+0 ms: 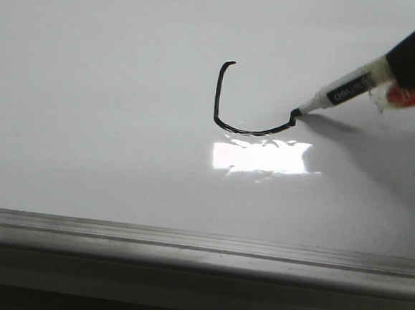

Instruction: Write number 0 on whiteboard

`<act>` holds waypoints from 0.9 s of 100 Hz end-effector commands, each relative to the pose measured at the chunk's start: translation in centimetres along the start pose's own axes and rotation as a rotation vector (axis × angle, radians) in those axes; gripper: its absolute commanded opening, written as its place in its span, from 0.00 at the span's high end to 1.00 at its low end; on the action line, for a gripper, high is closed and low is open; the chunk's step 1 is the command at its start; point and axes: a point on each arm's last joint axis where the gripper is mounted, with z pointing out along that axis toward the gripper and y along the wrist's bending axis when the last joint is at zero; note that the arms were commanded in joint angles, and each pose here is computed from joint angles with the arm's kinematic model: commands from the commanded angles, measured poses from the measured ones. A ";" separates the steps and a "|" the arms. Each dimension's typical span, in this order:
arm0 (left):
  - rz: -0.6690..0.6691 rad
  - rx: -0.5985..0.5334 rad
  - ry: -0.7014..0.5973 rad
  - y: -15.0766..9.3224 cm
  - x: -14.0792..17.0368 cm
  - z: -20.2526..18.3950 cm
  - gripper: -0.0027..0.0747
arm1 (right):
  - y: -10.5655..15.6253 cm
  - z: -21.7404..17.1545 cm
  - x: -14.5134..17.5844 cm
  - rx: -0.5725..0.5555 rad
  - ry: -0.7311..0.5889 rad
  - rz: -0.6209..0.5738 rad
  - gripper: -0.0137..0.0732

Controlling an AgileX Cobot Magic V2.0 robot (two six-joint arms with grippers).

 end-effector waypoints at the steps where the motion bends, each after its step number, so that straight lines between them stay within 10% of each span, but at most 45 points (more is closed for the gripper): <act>1: 0.002 0.039 -0.072 -0.4 -1.2 0.0 0.99 | -1.7 -0.4 -1.9 0.149 -0.104 -0.095 0.89; 90: 0.002 0.039 -0.072 -0.4 -1.2 0.0 0.99 | -1.0 2.2 -5.1 0.077 -0.086 -0.139 0.89</act>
